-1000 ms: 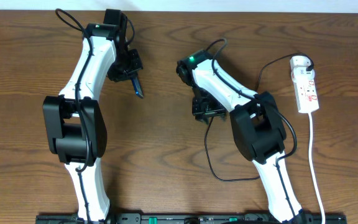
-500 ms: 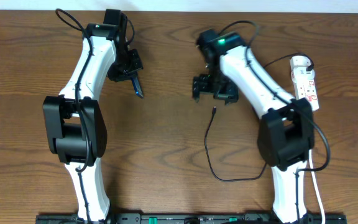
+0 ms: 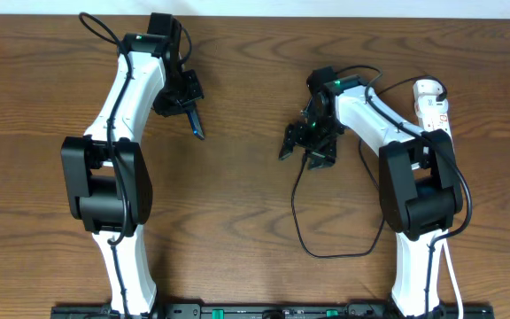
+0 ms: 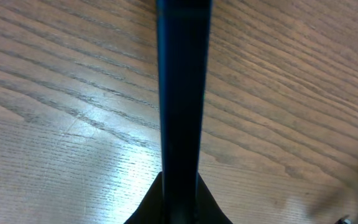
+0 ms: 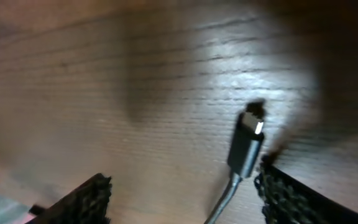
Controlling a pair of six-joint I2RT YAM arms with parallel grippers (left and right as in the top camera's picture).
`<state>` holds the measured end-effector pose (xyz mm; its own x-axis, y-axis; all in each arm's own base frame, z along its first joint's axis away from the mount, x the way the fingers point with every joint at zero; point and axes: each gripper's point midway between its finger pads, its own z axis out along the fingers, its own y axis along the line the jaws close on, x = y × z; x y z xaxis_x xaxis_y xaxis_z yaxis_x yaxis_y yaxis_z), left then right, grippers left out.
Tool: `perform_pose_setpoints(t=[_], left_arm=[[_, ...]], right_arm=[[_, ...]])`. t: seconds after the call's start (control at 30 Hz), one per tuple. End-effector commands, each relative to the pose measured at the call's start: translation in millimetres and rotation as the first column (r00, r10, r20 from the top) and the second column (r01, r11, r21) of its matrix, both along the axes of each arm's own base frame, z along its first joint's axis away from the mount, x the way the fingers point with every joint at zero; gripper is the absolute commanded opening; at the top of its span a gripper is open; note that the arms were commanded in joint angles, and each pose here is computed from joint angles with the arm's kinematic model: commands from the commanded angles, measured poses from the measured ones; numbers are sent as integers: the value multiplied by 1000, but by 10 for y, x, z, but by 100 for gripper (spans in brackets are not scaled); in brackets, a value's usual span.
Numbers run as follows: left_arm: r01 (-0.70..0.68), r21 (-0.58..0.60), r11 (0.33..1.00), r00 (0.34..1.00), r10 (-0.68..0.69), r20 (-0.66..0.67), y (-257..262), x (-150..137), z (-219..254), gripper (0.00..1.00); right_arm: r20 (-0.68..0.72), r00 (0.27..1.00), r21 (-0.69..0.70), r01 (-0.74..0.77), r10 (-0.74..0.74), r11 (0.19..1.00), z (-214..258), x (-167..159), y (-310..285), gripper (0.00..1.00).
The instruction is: Plug charger to phone and switch on socket
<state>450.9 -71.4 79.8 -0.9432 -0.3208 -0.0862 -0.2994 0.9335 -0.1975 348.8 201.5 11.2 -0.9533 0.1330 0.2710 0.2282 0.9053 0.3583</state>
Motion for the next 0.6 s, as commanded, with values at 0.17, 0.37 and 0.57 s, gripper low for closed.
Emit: perform_pose_setpoints(t=[0.17, 0.37, 0.57], left_arm=[[-5, -6, 1000, 999, 5, 38, -3, 36, 158, 7], [-5, -6, 1000, 999, 5, 38, -3, 36, 158, 7], [-5, -6, 1000, 999, 5, 38, -3, 37, 158, 7]], right_arm=[[-5, 998, -176, 62, -64, 982, -241, -8, -277, 55], [11, 998, -196, 68, -67, 978, -256, 29, -335, 41], [-2, 998, -200, 60, -62, 978, -264, -11, -338, 31]])
